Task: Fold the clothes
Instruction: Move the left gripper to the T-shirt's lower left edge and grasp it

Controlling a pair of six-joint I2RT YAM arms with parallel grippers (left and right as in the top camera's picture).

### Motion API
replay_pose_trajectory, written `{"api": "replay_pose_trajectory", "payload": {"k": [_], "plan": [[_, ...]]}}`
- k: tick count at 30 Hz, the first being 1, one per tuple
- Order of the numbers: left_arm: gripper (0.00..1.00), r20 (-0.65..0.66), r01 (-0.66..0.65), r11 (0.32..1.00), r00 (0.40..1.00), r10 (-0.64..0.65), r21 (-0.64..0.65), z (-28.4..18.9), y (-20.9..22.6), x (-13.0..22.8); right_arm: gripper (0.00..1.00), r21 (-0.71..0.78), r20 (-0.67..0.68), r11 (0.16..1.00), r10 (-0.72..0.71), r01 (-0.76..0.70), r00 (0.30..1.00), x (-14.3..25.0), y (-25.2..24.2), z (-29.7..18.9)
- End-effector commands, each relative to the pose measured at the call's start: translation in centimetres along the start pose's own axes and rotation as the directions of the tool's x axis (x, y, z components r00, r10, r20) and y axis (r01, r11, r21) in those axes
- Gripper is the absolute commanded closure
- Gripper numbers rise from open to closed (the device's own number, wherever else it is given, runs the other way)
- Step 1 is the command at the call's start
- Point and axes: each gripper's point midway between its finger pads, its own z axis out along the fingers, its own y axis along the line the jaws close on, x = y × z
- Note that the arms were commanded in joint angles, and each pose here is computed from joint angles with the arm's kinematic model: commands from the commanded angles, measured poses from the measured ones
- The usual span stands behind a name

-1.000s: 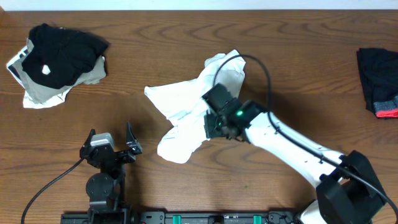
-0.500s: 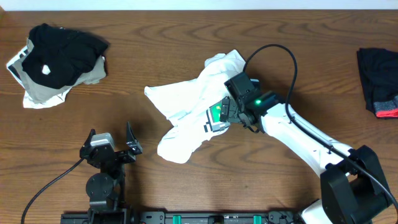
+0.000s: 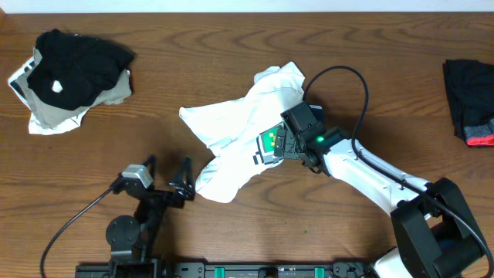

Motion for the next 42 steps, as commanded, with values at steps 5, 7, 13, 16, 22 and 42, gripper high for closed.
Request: {"api": "replay_pose_trajectory", "payload": {"k": [5,7,13,16,22,42], "plan": [[0.02,-0.338,0.336,0.901,0.911,-0.237,0.273,-1.6,-5.7,5.0,0.01,0.021,0.013,1.000,0.023,-0.024,1.000,-0.3,-0.6,0.2],[0.02,-0.345,0.342,0.901,0.907,-0.242,0.266,-1.5,-5.6,5.1,0.01,0.020,0.014,1.000,0.024,-0.024,1.000,-0.3,-0.6,0.2],[0.02,-0.433,0.465,0.873,0.824,-0.364,0.150,-1.2,-4.6,7.0,0.01,0.022,0.011,0.999,0.023,-0.023,1.000,-0.2,-0.6,0.2],[0.02,-0.482,0.505,0.861,0.769,-0.420,0.056,-1.0,-3.4,8.6,0.01,0.022,0.012,0.999,0.023,-0.023,1.000,-0.2,-0.6,0.2],[0.02,-0.542,0.499,0.864,0.707,-0.455,-0.075,-0.7,-1.8,10.7,0.01,0.020,0.015,1.000,0.023,-0.023,1.000,-0.3,-0.6,0.2],[0.02,-0.626,0.191,0.948,0.715,-0.312,-0.254,-0.3,-1.5,9.5,0.01,0.026,0.019,0.999,0.023,-0.024,1.000,-0.4,-0.7,0.1]]}}
